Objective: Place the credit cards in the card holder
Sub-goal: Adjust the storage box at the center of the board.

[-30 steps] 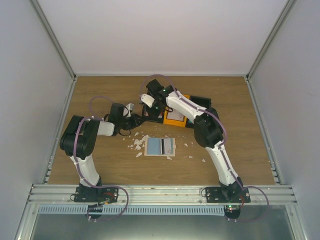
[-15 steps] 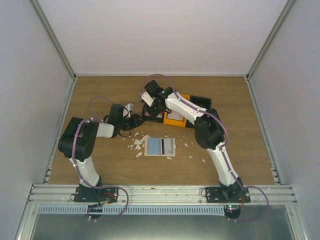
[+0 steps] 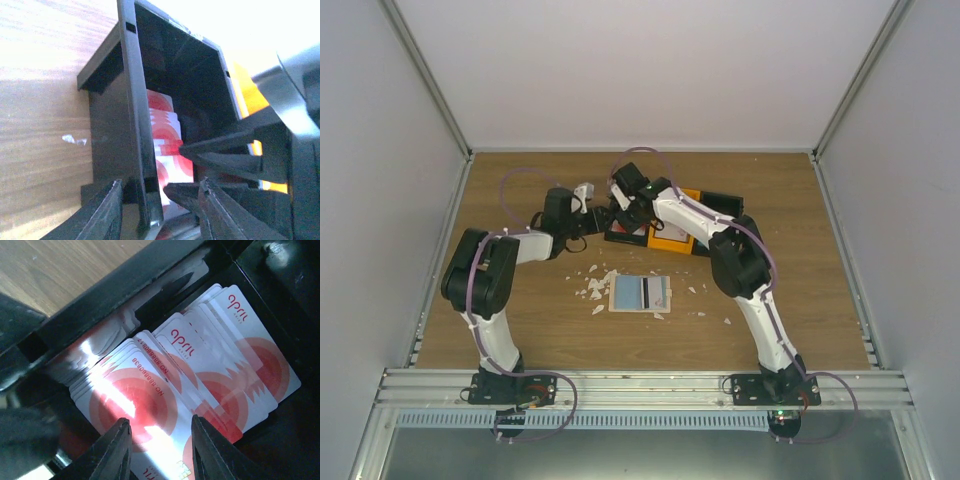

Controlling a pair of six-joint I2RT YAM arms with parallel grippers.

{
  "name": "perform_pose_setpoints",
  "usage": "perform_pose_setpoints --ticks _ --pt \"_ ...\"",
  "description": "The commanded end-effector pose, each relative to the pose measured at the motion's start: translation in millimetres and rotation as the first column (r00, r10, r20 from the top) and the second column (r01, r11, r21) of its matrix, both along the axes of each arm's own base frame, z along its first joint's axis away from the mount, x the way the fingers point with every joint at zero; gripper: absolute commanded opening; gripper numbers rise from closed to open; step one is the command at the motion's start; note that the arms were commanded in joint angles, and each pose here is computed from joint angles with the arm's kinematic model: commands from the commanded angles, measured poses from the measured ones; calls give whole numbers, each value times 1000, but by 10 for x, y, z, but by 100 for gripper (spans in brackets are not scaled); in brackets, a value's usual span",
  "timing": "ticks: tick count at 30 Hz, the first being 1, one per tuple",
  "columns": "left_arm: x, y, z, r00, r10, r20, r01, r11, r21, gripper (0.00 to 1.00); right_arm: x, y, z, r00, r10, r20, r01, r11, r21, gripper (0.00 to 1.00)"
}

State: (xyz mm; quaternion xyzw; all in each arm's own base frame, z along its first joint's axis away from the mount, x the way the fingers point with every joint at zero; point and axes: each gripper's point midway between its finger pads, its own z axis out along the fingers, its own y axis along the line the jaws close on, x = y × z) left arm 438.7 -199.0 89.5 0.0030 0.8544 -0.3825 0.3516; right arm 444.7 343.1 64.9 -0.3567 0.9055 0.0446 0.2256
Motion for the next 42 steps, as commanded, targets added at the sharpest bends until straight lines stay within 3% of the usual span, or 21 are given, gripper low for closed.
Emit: perform_pose_setpoints --ticks 1,9,15,25,30,33,42 --pt "116 -117 -41 997 -37 71 30 995 100 40 70 -119 339 992 -121 38 118 990 80 35" --pt "38 -105 -203 999 9 53 -22 969 247 11 -98 -143 948 977 -198 82 168 946 276 35" --pt "-201 -128 -161 999 32 36 -42 953 301 6 -387 -364 1242 956 -278 91 222 893 391 35" --pt "-700 -204 -346 984 140 -111 -96 937 335 12 -1159 -821 948 936 -345 -66 338 836 433 35" --pt "-902 -202 -357 985 123 -122 -72 930 360 36 -1573 -1124 706 901 -406 -152 431 797 424 35" --pt "-941 -203 -121 995 76 -72 -42 923 382 50 -1722 -1296 566 868 -462 -182 494 770 404 36" --pt "-839 -482 897 964 -196 182 99 894 437 55 -1715 -1656 61 783 -588 -203 621 727 294 36"
